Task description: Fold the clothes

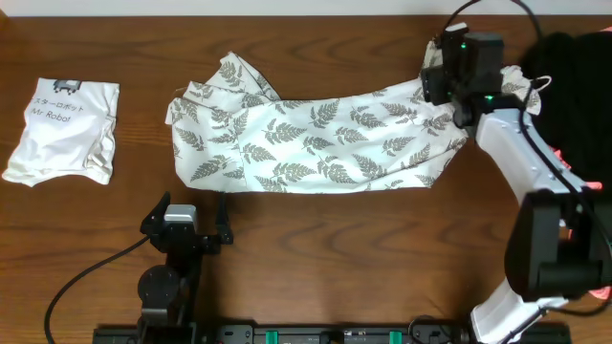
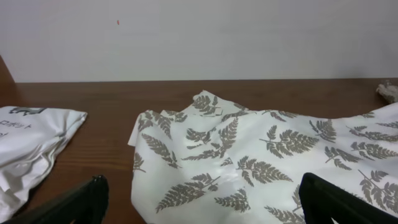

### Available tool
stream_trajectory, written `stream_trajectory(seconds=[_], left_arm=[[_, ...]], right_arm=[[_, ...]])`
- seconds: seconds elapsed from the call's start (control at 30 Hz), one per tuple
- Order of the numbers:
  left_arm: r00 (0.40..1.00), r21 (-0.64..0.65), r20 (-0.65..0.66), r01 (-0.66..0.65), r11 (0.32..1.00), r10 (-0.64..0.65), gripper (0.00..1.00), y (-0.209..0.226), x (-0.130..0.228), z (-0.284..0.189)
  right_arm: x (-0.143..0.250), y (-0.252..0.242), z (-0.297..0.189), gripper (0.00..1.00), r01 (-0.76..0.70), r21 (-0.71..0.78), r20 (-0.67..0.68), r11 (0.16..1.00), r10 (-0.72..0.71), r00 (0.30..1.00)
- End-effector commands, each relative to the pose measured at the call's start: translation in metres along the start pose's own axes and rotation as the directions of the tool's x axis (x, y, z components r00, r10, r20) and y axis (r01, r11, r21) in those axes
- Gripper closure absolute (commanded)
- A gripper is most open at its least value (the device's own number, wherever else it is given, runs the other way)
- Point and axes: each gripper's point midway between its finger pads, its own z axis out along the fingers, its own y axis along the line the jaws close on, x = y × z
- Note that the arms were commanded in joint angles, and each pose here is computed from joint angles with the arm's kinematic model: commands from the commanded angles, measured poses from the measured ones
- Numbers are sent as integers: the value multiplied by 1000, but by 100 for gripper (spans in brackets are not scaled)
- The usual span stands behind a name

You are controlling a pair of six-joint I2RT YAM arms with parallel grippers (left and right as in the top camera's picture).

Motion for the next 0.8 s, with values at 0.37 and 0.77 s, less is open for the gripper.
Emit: stream_trajectory(seconds=[0.37, 0.77], left_arm=[[999, -26, -48, -9, 1000, 8, 2, 4, 16, 1], [999, -26, -48, -9, 1000, 8, 2, 4, 16, 1]], right_arm=[[41, -7, 64, 25, -187, 132, -31, 973, 193, 981], [33, -5, 79, 27, -325, 117, 56, 939, 320, 946]])
